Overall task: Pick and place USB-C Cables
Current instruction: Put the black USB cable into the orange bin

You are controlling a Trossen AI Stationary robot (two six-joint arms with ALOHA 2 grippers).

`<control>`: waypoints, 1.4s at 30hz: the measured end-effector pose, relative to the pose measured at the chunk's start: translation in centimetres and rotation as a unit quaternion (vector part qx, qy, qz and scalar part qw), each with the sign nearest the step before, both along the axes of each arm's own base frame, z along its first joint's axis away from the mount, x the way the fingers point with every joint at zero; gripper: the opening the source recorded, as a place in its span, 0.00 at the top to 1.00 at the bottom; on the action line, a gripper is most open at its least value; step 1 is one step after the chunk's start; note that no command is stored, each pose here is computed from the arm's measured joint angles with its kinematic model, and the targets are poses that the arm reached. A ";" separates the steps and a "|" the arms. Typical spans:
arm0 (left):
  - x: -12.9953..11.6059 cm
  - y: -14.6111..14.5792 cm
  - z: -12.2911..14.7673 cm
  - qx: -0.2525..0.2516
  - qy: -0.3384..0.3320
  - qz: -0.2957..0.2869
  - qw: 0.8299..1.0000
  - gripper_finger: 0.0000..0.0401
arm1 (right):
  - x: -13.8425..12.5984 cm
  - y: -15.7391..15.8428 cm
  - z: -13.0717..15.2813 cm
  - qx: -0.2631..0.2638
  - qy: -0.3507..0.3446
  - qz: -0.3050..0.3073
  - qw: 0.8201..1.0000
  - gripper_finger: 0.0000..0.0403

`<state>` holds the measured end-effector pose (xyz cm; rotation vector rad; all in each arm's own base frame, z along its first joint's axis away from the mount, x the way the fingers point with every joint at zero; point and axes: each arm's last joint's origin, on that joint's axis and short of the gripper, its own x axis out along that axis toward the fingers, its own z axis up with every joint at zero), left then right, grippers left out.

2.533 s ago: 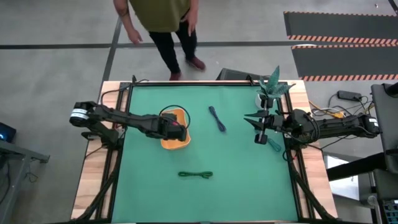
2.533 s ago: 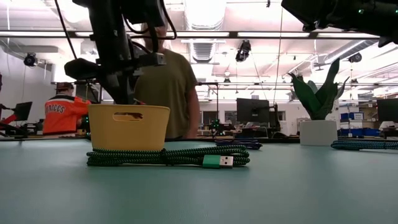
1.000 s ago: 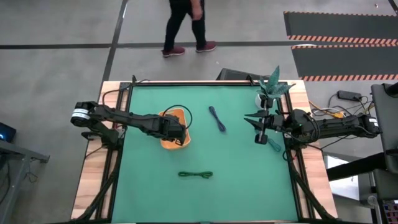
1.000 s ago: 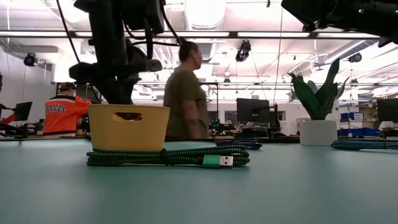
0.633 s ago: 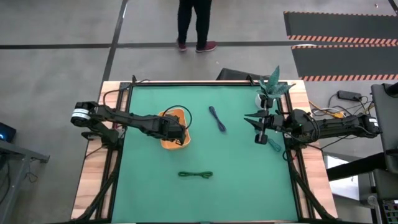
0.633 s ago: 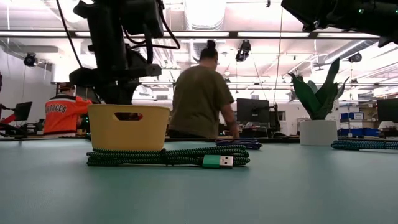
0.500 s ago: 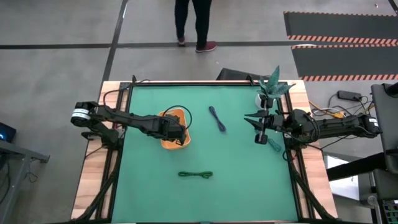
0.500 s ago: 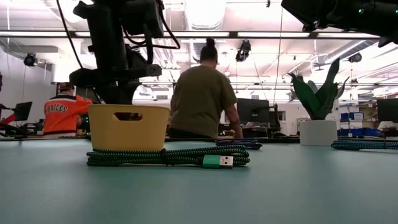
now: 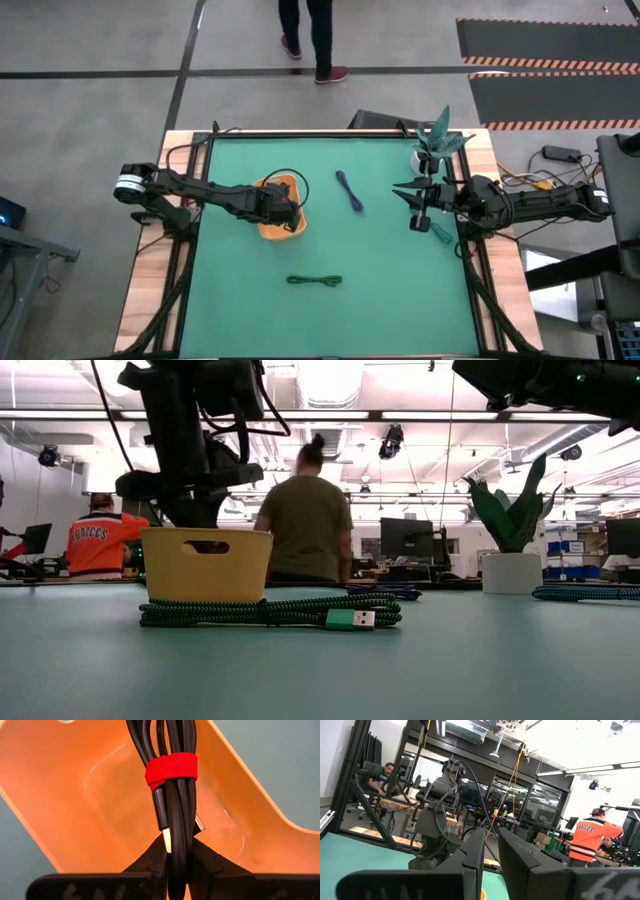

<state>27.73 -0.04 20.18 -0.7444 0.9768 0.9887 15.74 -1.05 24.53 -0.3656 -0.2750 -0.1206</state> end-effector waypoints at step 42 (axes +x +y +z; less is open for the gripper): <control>-0.1 0.0 -0.3 0.000 0.001 0.006 1.000 0.93 | 0.0 0.0 0.0 0.000 0.002 0.000 1.000 0.88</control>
